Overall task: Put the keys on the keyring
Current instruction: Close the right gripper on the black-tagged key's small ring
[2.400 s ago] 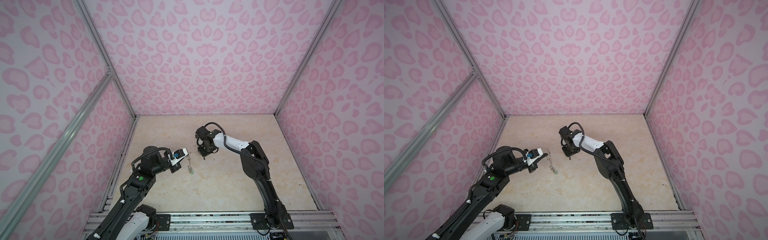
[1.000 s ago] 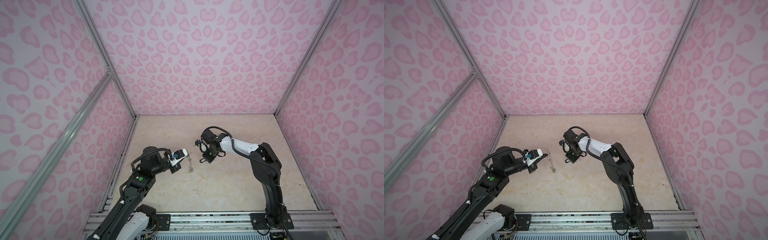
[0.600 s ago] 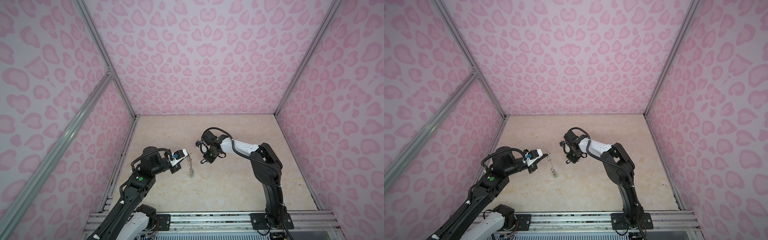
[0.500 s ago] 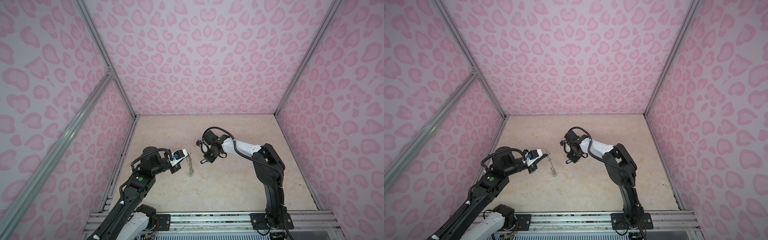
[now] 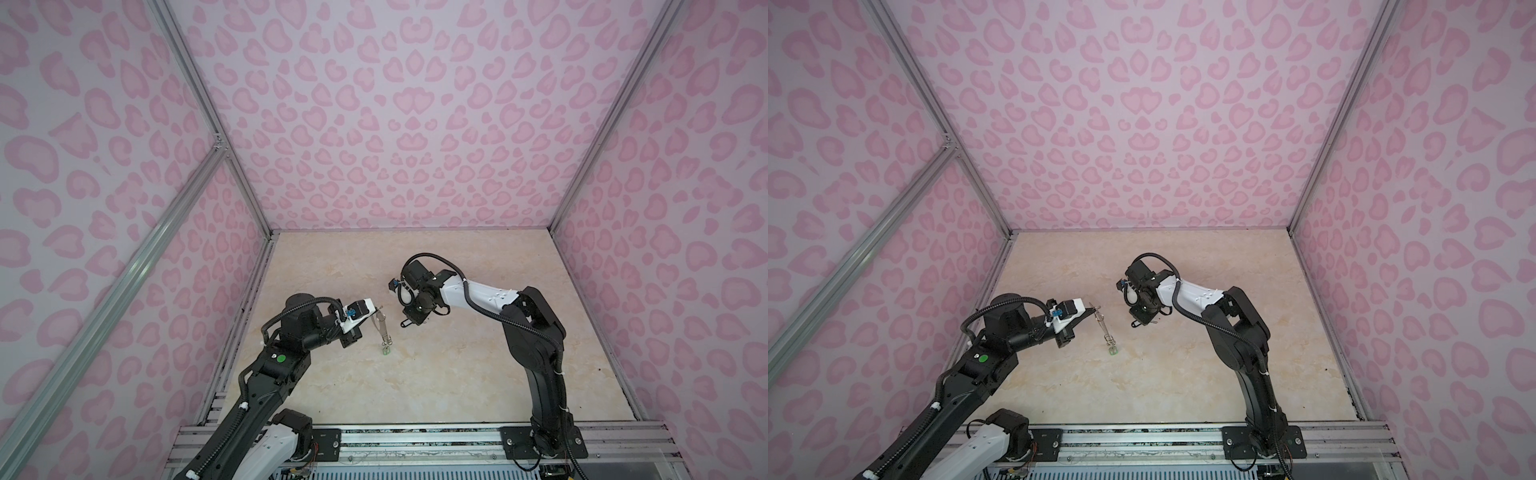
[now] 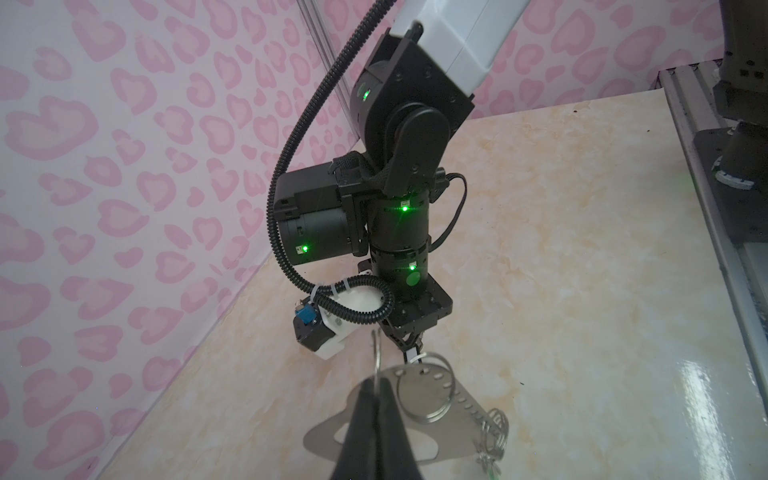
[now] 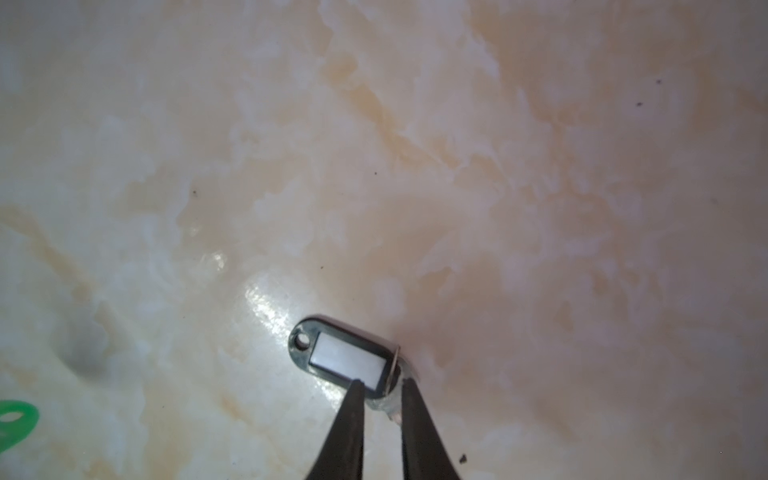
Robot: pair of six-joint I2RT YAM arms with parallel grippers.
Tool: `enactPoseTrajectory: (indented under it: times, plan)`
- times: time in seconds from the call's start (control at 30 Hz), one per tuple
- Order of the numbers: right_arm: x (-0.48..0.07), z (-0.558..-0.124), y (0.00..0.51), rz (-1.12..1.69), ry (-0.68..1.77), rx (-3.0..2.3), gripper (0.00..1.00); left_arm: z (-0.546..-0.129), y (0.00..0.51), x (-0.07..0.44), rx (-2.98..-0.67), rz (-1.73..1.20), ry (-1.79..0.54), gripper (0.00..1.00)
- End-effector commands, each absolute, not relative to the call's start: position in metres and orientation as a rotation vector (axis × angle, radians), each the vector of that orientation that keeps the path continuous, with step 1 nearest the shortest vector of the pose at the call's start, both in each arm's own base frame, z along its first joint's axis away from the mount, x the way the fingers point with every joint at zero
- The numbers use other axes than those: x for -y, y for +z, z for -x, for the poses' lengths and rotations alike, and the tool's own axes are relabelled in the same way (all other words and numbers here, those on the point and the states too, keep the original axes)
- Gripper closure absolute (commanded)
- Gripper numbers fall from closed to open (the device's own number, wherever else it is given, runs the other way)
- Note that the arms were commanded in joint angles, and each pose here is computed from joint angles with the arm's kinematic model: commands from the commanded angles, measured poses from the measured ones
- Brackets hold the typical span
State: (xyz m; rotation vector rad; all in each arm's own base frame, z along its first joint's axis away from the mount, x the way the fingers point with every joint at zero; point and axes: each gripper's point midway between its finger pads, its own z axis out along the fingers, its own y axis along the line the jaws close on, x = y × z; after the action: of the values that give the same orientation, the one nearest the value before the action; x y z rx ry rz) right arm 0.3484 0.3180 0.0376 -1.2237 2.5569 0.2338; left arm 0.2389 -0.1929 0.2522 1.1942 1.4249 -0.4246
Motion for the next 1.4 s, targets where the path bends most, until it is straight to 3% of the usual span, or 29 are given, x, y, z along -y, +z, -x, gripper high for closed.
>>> enactPoseTrajectory:
  times: [0.0, 0.6, 0.77, 0.9, 0.97, 1.37]
  plan:
    - [-0.315, -0.352, 0.033, 1.167, 0.194, -2.590, 0.82, -0.237, 0.258, 0.194, -1.399, -1.189, -0.431, 0.97]
    - [-0.313, -0.349, 0.025, 1.167, 0.189, -2.627, 0.82, -0.237, 0.257, 0.194, -1.403, -1.188, -0.432, 0.97]
    - [-0.313, -0.348, 0.022, 1.174, 0.195, -2.637, 0.86, -0.237, 0.256, 0.194, -1.405, -1.188, -0.433, 0.97]
    - [-0.312, -0.347, 0.022, 1.180, 0.198, -2.641, 0.96, -0.238, 0.257, 0.193, -1.403, -1.188, -0.430, 0.97]
    - [-0.312, -0.347, 0.025, 1.181, 0.199, -2.636, 1.00, -0.238, 0.256, 0.193, -1.405, -1.188, -0.428, 0.97]
    - [-0.301, -0.346, 0.093, 1.277, 0.264, -2.436, 1.00, -0.232, 0.262, 0.201, -1.369, -1.240, -0.482, 0.97]
